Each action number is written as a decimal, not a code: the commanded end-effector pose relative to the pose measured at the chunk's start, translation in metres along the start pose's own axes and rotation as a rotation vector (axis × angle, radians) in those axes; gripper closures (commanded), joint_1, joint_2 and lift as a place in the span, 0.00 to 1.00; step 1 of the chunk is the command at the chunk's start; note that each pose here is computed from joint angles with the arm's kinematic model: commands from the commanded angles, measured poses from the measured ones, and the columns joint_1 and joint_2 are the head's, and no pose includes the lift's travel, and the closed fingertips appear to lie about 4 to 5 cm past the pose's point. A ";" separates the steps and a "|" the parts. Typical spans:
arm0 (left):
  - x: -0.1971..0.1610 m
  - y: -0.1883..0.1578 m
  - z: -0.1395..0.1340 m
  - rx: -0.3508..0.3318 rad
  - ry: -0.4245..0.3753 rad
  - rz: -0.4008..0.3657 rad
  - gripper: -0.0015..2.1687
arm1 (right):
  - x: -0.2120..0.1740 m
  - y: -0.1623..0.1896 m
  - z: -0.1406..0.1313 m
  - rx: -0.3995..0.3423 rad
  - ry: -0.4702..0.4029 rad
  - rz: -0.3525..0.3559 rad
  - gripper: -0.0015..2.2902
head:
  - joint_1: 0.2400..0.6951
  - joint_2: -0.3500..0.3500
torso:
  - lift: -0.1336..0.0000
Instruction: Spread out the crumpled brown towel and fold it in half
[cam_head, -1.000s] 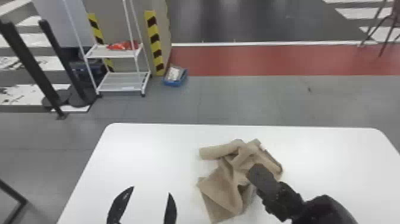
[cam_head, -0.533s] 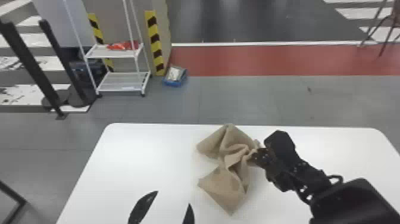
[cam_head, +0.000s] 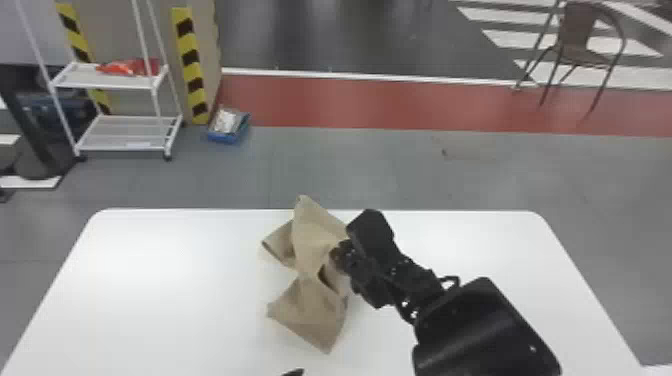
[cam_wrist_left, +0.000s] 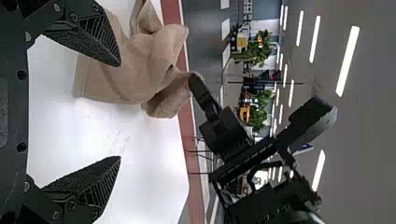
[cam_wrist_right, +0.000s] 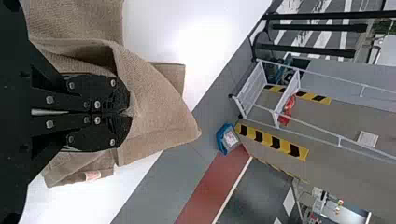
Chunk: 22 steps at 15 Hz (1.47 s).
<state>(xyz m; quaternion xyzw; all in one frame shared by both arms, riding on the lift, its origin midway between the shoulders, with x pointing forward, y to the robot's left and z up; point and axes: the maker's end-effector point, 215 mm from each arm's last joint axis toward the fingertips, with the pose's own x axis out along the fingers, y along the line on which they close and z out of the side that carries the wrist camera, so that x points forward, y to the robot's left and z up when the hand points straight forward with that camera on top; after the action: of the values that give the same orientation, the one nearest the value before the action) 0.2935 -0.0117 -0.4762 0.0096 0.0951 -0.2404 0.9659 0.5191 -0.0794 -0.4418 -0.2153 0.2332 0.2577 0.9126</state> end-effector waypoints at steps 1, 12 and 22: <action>0.013 -0.026 -0.024 0.024 0.075 -0.018 0.09 | 0.004 0.022 0.011 -0.001 -0.022 0.043 0.72 | 1.00 0.32 | 1.00; 0.102 0.061 -0.037 0.126 0.171 0.207 0.09 | -0.002 0.071 0.020 -0.003 -0.057 0.130 0.72 | 1.00 0.42 | 1.00; 0.073 0.112 -0.071 0.147 0.291 0.391 0.10 | -0.001 0.070 0.030 -0.006 -0.076 0.125 0.72 | 1.00 0.58 | 1.00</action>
<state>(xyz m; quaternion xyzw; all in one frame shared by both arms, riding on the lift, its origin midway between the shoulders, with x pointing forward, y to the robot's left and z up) 0.3983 0.0557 -0.5602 0.1300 0.2065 -0.0499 0.9685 0.4862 -0.0100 -0.4375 -0.1930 0.2118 0.3236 0.9018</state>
